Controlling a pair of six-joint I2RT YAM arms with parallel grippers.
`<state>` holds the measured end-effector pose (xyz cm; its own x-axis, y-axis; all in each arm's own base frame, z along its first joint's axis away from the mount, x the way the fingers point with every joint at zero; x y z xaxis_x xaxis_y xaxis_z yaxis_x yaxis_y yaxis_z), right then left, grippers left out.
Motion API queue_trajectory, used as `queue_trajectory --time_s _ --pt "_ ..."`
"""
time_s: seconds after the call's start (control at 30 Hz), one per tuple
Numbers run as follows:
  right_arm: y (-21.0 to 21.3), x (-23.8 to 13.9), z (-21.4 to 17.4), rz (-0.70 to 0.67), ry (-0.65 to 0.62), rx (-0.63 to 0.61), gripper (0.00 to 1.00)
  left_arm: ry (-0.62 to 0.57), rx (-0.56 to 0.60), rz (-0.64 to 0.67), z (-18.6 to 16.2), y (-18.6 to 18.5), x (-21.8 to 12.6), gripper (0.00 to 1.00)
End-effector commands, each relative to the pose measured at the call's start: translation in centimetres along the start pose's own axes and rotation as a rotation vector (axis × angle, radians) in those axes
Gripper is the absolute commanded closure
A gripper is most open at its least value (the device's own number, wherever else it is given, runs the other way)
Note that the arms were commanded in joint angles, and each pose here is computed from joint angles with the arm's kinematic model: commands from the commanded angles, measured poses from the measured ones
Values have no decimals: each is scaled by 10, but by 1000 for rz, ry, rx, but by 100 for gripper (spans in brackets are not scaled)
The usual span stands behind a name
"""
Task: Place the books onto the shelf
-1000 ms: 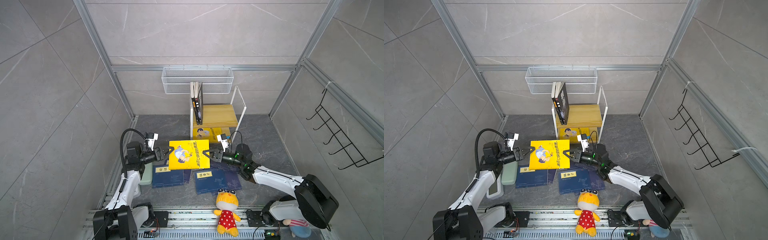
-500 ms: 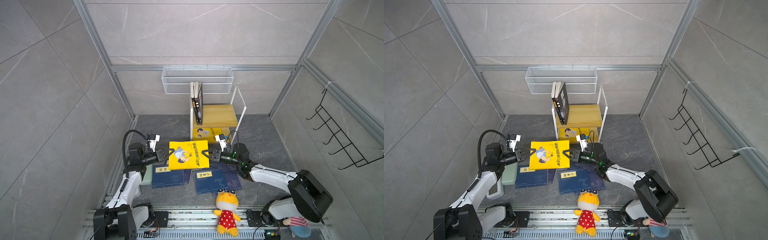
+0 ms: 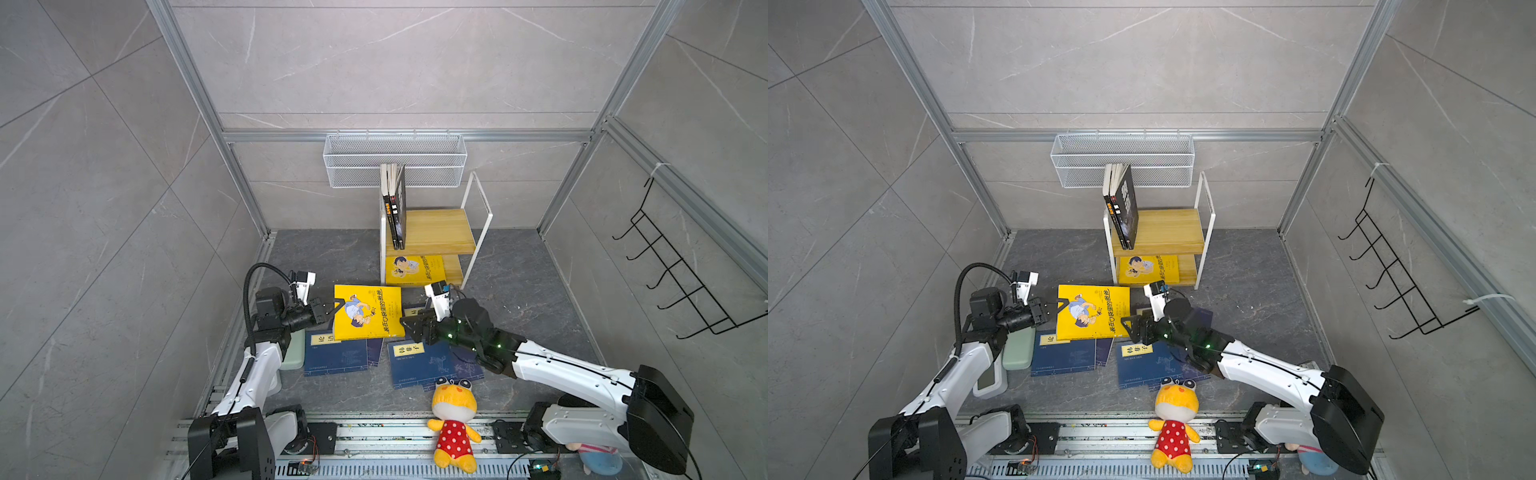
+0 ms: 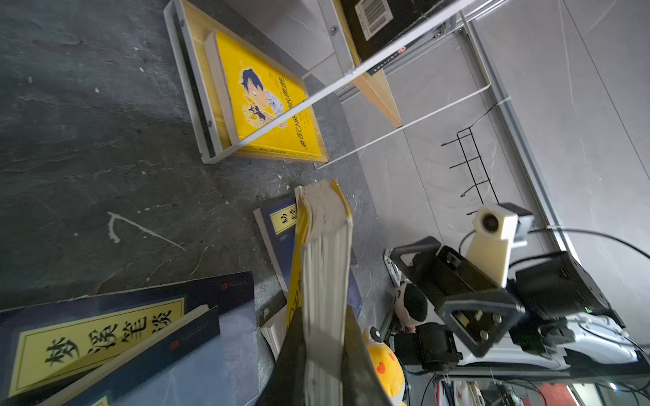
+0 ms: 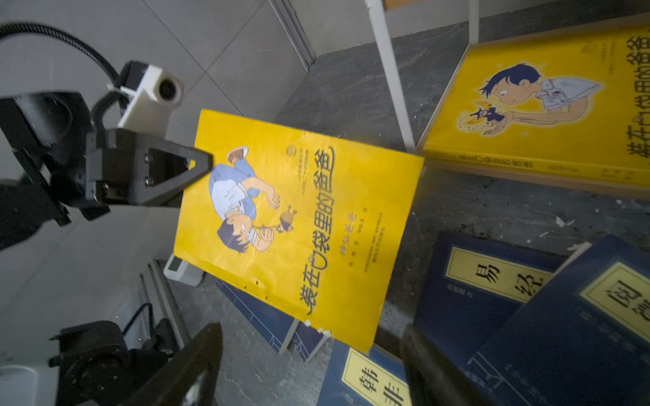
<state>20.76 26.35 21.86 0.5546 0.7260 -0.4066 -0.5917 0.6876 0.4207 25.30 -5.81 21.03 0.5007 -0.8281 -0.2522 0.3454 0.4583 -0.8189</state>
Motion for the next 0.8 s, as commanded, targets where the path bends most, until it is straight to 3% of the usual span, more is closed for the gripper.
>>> queue_trajectory --time_s 0.0,0.23,0.4,0.77 --pt "-10 -2 -10 -259 23 -232 19 -18 34 -32 13 -14 -3 100" --pt "54 10 -24 -358 -22 -701 19 -37 -35 -3 15 -11 -5 100" --pt "85 30 -36 -521 -25 -995 19 -18 -80 41 16 -9 -6 100" --pt "96 79 -57 -643 -54 -1199 21 -9 -98 41 16 -6 -4 100"
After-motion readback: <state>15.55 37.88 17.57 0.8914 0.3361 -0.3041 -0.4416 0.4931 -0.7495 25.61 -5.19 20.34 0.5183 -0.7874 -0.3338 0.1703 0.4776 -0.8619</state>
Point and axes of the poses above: each gripper's point midway between its finger pads, its own x axis out along the fingers, its own y axis along the line the jaws close on, z = x × y, the point moved 7 cm from there along -x, back along the fingers
